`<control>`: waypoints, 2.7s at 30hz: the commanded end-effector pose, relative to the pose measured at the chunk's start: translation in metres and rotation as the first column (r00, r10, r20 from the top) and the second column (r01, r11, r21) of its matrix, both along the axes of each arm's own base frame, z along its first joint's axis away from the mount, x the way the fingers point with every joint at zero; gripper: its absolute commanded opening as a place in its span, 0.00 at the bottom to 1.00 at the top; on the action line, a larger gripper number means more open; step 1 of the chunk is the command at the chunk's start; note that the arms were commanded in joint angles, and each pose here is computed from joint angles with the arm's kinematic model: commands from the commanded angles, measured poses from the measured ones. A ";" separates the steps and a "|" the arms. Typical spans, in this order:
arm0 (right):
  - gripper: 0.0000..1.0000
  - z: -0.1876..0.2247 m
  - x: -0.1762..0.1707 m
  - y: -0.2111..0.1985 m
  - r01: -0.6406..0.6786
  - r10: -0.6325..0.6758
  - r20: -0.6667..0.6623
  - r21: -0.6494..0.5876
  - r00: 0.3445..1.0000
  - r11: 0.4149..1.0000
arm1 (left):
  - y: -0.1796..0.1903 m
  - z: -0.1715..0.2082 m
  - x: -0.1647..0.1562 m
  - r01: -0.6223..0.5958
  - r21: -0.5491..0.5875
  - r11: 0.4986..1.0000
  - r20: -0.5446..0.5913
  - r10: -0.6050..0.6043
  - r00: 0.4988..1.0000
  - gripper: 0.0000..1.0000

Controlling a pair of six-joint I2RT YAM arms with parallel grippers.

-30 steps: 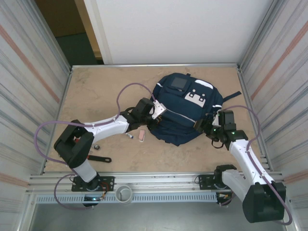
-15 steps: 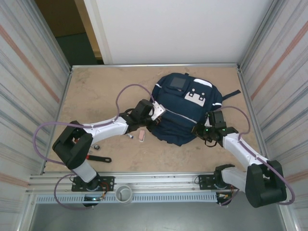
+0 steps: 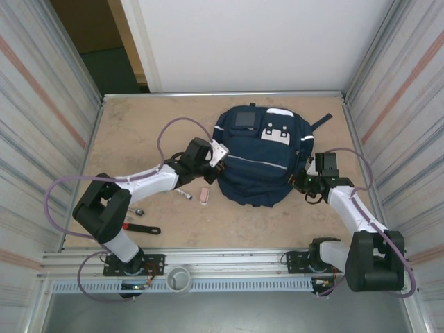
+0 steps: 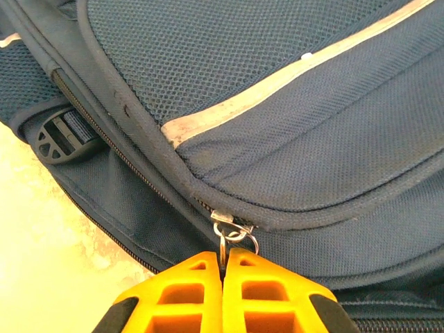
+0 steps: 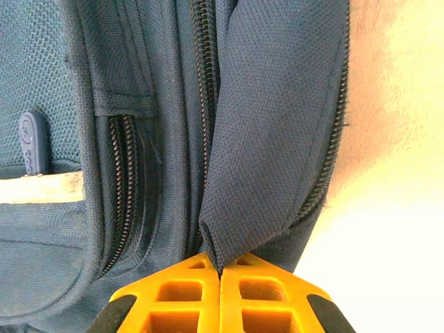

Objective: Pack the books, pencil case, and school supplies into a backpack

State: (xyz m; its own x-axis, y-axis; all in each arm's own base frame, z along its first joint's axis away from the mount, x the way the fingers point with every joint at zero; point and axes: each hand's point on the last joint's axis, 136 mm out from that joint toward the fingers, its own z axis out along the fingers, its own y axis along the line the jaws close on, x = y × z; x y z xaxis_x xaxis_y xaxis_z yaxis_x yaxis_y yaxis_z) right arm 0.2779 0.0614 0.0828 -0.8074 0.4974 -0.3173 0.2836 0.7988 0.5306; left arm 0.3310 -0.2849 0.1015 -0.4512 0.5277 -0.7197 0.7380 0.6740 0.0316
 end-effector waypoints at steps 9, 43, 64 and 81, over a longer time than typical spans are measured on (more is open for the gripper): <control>0.50 0.096 0.013 0.045 -0.217 0.338 0.318 -0.360 0.886 0.908 | -0.024 0.037 -0.045 0.158 -0.142 0.977 0.023 -0.157 0.987 0.00; 0.08 0.048 0.032 0.150 -0.512 0.790 0.157 -0.683 0.593 0.520 | 0.030 0.023 0.006 -0.147 -0.155 0.977 -0.063 0.139 0.988 0.00; 0.41 0.041 0.035 0.131 -0.523 0.714 0.181 -0.564 0.676 0.639 | 0.070 0.013 0.030 -0.320 -0.239 0.917 -0.168 0.286 0.943 0.45; 0.01 0.096 0.058 0.173 -0.564 0.652 0.343 -0.330 0.676 0.757 | 0.217 -0.032 -0.031 -0.819 0.006 0.574 -0.279 0.787 0.550 0.83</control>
State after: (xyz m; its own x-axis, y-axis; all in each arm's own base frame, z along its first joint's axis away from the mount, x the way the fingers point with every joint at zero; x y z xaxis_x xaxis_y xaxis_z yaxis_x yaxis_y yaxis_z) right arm 0.3305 0.2201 0.1643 -0.6701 -0.2191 -0.7092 -0.5086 0.8314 0.2238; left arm 0.3137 -0.0897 0.0902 -0.7478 -0.1325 -0.6506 -0.0091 0.9818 -0.1895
